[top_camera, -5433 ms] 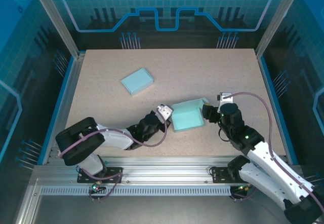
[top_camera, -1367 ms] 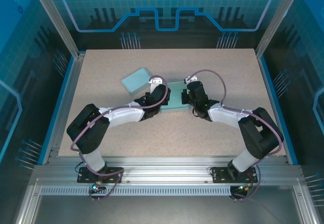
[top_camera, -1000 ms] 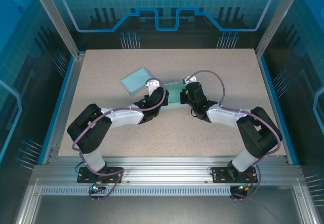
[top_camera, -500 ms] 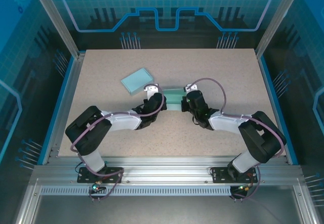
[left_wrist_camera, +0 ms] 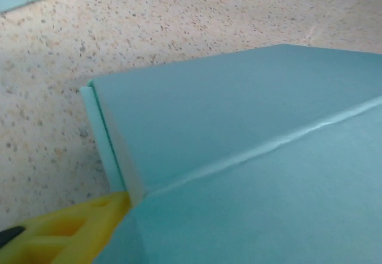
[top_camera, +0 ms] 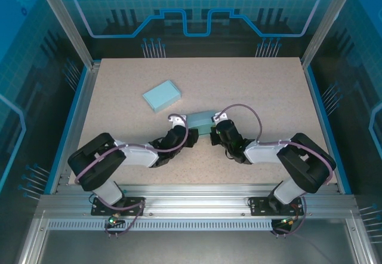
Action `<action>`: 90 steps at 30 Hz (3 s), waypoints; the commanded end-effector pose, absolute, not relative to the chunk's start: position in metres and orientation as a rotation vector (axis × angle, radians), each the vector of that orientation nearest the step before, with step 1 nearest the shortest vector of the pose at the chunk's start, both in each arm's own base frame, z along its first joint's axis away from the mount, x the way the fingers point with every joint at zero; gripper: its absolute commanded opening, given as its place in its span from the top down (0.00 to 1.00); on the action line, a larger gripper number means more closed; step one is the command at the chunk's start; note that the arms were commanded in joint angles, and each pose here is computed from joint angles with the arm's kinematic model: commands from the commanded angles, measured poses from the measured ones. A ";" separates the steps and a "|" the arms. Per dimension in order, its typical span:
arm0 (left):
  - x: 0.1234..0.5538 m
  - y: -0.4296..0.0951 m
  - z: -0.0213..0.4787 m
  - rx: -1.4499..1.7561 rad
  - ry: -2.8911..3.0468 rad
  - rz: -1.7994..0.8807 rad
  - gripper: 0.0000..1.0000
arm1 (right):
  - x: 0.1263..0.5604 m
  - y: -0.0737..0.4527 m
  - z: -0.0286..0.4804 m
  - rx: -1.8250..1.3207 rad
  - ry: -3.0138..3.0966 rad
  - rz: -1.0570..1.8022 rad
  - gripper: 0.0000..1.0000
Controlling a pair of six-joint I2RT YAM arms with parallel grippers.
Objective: Fold the paper box
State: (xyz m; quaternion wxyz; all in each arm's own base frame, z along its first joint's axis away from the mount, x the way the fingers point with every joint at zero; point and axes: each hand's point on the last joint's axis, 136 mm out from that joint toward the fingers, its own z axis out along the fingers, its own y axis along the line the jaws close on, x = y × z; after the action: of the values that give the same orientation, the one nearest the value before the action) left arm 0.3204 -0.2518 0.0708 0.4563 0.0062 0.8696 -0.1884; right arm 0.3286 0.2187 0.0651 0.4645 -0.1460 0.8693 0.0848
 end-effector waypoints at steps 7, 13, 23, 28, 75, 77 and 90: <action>0.288 -0.247 0.112 0.050 2.057 -0.589 0.16 | 0.325 0.225 0.058 -0.399 2.150 0.195 1.00; 0.276 -0.233 0.110 0.050 2.093 -0.554 0.11 | 0.325 0.228 0.061 -0.407 2.143 0.194 1.00; 0.257 -0.218 0.159 0.011 1.984 -0.667 0.12 | 0.322 0.229 0.067 -0.419 2.132 0.182 1.00; 0.250 -0.204 0.198 0.003 1.902 -0.681 0.18 | 0.321 0.228 0.071 -0.424 2.127 0.172 1.00; 0.338 -0.311 0.097 0.255 2.380 -0.868 0.64 | 0.252 0.134 0.186 -0.083 1.956 0.359 0.00; 0.336 -0.310 0.090 0.247 2.392 -0.867 0.64 | 0.253 0.133 0.187 -0.060 1.965 0.371 0.00; 0.326 -0.300 0.023 0.179 2.485 -0.833 0.66 | 0.291 0.147 0.159 0.012 2.239 0.272 0.00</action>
State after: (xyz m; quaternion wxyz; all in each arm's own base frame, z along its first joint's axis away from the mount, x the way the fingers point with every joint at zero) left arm 0.3406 -0.3132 0.0681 0.3034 0.0835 0.8894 -0.3316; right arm 0.2874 0.1463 0.1633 0.4527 -0.0050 0.8841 0.1156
